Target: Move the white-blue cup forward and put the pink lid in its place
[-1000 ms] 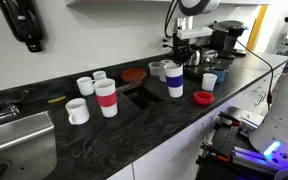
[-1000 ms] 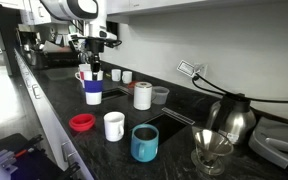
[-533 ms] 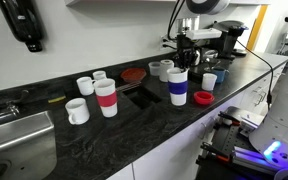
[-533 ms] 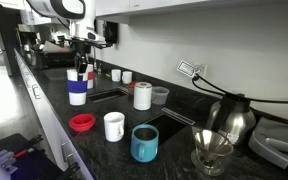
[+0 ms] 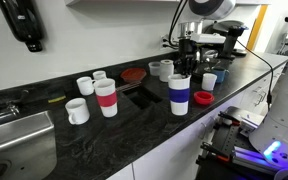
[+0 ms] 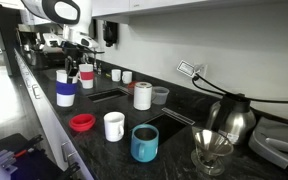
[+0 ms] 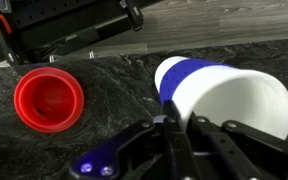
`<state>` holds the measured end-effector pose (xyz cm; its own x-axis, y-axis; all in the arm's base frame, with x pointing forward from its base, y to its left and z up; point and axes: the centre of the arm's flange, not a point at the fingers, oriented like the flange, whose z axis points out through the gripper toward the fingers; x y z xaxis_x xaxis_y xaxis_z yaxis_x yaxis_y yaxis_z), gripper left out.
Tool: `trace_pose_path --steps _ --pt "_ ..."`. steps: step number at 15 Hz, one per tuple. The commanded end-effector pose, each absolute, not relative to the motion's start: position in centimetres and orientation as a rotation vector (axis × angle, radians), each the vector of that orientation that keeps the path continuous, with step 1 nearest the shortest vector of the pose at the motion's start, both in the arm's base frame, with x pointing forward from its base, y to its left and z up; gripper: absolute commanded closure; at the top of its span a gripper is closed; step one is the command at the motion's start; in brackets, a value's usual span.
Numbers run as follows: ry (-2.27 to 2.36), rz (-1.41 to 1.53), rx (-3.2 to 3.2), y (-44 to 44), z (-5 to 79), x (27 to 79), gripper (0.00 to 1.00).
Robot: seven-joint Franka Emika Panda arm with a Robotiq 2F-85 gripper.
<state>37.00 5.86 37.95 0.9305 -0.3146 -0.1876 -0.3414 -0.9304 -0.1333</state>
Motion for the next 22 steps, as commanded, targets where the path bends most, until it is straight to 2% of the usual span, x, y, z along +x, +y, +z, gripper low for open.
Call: trace_pose_path --steps 1,14,16,17,22 --pt "0.494 0.247 -2.906 6.0 37.5 36.9 0.98" --pt "0.505 0.108 -2.966 5.3 36.4 40.0 0.98" --pt "0.498 0.104 -2.972 5.0 36.4 40.4 0.66" --pt "0.501 0.108 -2.969 4.9 36.5 40.5 0.61" --pt "0.512 0.101 -2.955 4.6 38.0 40.6 0.25"
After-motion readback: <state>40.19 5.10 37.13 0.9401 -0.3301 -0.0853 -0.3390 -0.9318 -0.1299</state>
